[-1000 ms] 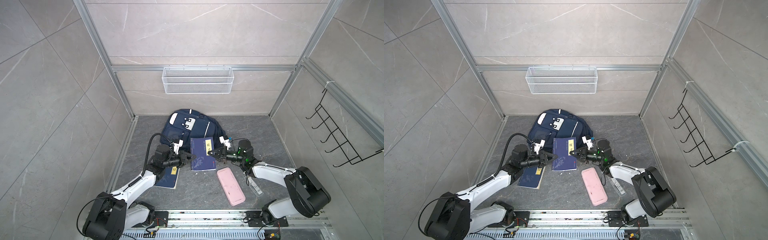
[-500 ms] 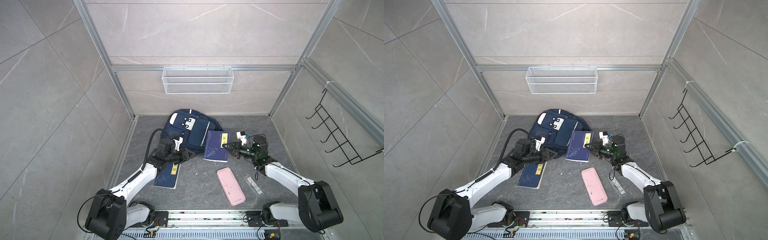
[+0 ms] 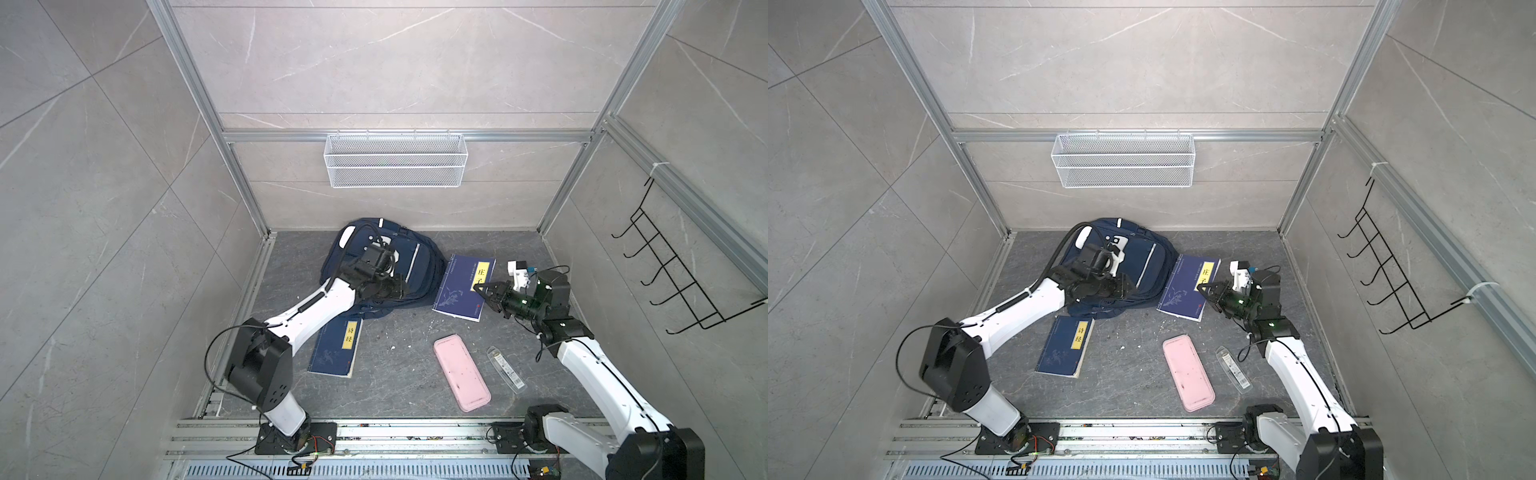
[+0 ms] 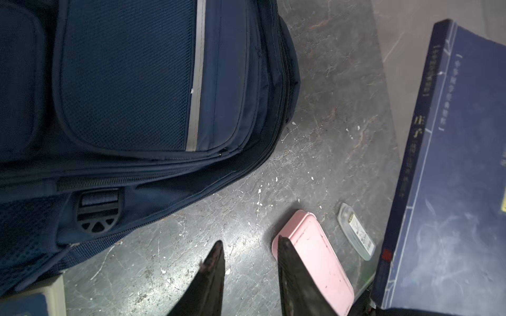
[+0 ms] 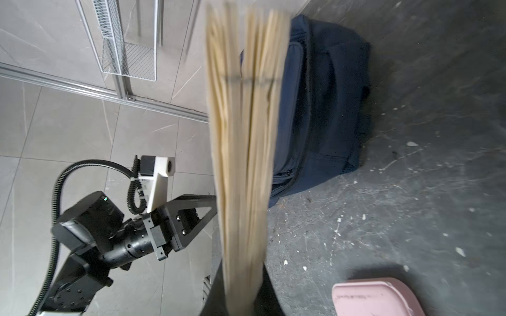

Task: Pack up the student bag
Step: 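Grasp the backpack's main-compartment edge with the left gripper and pull it open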

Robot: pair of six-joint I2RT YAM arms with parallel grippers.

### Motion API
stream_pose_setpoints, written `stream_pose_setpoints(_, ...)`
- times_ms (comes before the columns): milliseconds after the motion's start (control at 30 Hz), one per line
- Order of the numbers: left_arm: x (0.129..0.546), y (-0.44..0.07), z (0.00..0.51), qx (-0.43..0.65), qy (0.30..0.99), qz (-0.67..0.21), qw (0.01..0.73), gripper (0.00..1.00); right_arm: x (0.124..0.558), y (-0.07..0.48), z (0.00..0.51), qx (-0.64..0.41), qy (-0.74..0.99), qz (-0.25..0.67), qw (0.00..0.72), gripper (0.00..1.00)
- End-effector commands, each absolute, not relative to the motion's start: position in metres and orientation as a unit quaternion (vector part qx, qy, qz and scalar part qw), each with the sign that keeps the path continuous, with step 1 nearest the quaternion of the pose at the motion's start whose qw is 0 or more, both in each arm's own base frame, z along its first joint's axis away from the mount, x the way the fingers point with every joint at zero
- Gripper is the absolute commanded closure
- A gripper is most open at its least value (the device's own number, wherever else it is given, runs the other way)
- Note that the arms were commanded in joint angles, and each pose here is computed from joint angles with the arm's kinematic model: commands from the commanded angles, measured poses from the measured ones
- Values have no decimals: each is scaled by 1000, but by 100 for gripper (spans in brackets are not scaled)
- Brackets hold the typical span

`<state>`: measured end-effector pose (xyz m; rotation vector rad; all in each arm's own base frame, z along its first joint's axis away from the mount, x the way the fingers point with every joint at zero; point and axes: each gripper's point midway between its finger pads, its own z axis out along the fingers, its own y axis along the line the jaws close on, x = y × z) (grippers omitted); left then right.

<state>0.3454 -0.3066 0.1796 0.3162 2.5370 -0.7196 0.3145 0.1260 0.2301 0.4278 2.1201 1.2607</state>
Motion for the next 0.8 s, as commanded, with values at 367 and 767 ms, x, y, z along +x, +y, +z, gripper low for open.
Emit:
stream_pose_setpoints(367,380,-332,138,244,943,-21,225,58,292,99,241,157,823,428,338,100)
stream_pose_setpoints(767,409,-342,100,307,922,102,212,50,289,96,244,154,821,436,336,100)
